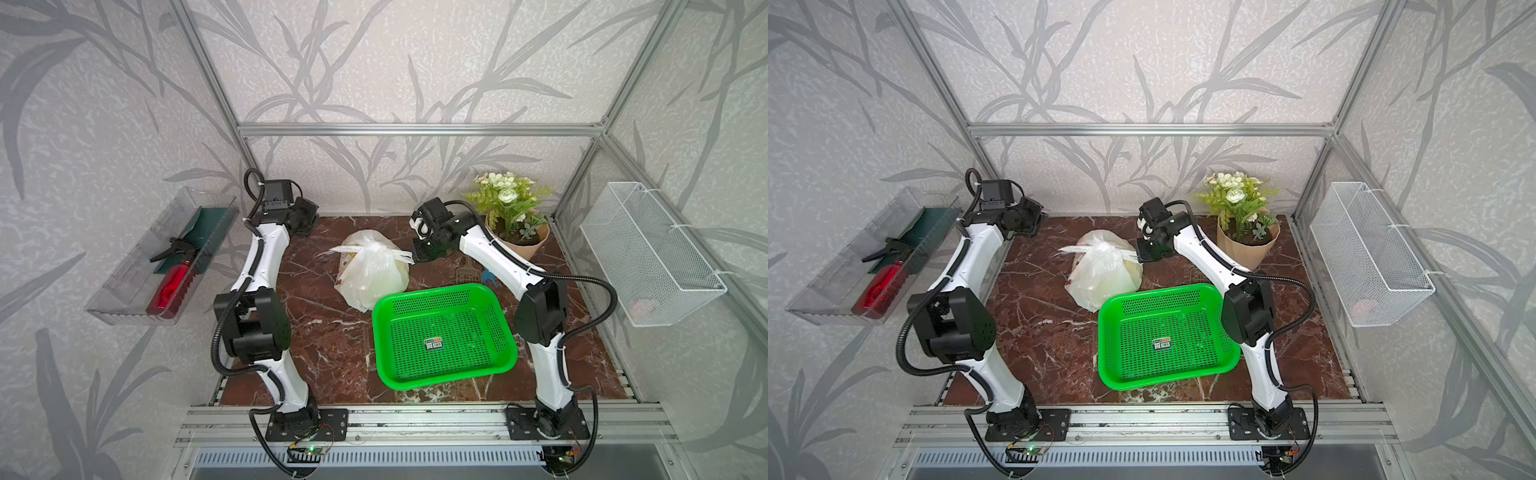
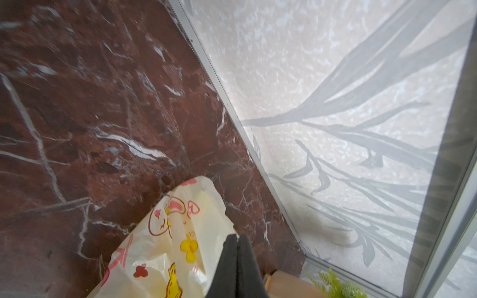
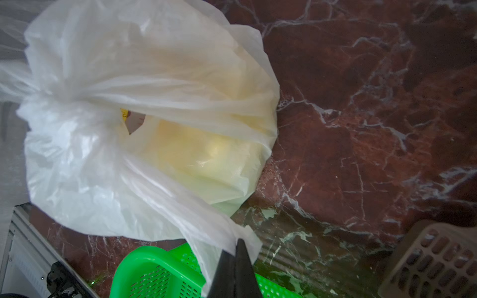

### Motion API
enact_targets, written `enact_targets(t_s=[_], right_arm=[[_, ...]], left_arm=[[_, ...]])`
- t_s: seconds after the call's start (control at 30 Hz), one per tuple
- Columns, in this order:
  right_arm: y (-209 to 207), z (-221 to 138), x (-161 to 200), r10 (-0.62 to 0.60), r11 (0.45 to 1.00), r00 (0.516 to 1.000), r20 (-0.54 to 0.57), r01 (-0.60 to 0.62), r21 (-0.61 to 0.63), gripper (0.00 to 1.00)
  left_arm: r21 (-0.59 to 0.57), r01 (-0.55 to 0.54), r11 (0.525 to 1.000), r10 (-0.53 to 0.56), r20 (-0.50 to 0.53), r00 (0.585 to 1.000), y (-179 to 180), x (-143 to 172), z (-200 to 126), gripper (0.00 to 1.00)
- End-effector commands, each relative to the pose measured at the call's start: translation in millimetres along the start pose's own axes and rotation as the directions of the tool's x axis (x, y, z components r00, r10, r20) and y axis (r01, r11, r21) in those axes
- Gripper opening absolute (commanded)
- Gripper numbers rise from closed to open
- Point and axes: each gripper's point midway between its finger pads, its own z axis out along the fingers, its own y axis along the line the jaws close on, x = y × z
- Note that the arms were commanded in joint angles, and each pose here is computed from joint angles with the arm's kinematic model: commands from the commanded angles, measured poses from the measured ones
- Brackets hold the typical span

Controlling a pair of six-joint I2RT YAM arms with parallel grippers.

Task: Place the banana into a plastic bag & tie a knot
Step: Tie the plastic bag at the center of the board, then reset both arms

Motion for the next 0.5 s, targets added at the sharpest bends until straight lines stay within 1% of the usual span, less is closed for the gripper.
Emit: enact_targets(t_s=[0.0, 0.07, 0.17, 0.2, 0.27, 0.3, 0.37, 0.43, 0.47], right_arm=[[-22, 8, 25, 0.073, 0.995, 0.994, -0.078, -0.067, 0.078, 0.0], [-17, 10, 26, 0.087, 0.994, 0.994, -0.066, -0.082, 0.067, 0.0], [2, 5, 16, 0.058, 0.998, 0.998, -0.011, -0.058, -0.012, 0.0], [7, 0, 12, 0.042, 0.999, 0.999, 0.009, -0.042, -0.028, 0.05], [15, -18, 2, 0.014, 0.999, 0.998, 0.056, -0.012, -0.042, 0.37], [19, -26, -3, 0.002, 0.999, 0.997, 0.083, 0.002, -0.051, 0.47], [24, -49, -10, -0.022, 0.998, 0.99, 0.143, 0.03, -0.056, 0.6], [23, -68, -11, -0.038, 0.998, 0.982, 0.183, 0.046, -0.04, 0.68], [21, -77, -9, -0.048, 0.998, 0.978, 0.204, 0.054, -0.025, 0.83]], left_arm=[[0.016, -0.013, 1.0, 0.012, 0.068, 0.998, -5, -14, -16, 0.0], [0.013, -0.011, 1.0, 0.01, 0.056, 0.998, -1, -5, -15, 0.0], [0.013, -0.026, 1.0, 0.026, 0.047, 0.999, 1, 5, -19, 0.0], [0.015, -0.036, 0.999, 0.035, 0.047, 0.998, 0, 7, -22, 0.01], [0.002, -0.073, 0.997, 0.072, 0.055, 0.996, -3, 11, -34, 0.24], [-0.01, -0.093, 0.996, 0.093, 0.061, 0.994, -4, 13, -40, 0.32], [-0.047, -0.131, 0.99, 0.134, 0.076, 0.988, -4, 19, -54, 0.54], [-0.06, -0.148, 0.987, 0.153, 0.084, 0.985, -2, 27, -64, 0.68], [-0.062, -0.162, 0.985, 0.167, 0.087, 0.982, -1, 33, -71, 0.74]])
